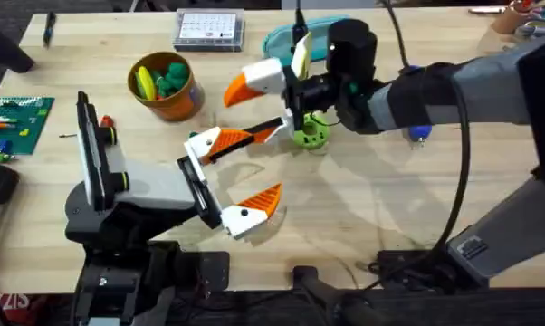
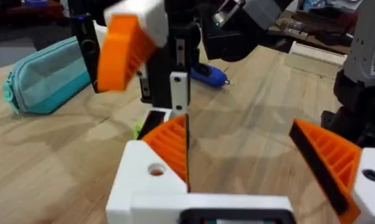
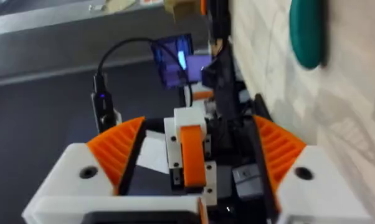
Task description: Pick up the gripper from the table and insert it into the empty holder that is missing its gripper. Then pick up a screw, insert it into the mounting hole, and use the screwdriver to tighten it. Finally, clean up the table by picking up the vegetable and placing it into the bucket.
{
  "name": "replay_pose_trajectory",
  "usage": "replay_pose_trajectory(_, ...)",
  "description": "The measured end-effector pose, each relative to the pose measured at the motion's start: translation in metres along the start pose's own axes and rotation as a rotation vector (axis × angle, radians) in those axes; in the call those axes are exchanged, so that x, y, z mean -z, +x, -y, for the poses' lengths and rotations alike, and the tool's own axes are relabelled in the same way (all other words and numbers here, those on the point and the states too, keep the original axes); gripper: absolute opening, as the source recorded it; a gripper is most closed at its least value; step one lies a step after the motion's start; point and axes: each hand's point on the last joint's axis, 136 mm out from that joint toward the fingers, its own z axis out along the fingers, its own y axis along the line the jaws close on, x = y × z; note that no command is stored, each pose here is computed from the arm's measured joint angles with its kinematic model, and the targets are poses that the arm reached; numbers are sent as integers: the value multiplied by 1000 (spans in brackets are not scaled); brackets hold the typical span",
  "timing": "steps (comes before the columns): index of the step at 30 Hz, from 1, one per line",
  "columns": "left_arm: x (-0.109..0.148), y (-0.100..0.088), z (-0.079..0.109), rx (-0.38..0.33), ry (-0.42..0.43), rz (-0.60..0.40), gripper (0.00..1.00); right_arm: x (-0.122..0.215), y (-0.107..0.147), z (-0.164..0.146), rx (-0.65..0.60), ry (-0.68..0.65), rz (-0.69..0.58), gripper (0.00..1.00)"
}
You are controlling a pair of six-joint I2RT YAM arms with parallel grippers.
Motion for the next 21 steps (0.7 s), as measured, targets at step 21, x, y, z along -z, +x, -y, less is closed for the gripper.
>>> replay_pose_trajectory(21, 0, 0, 1, 0, 3, 0, 988, 64, -47, 0, 6, -13, 211, 993)
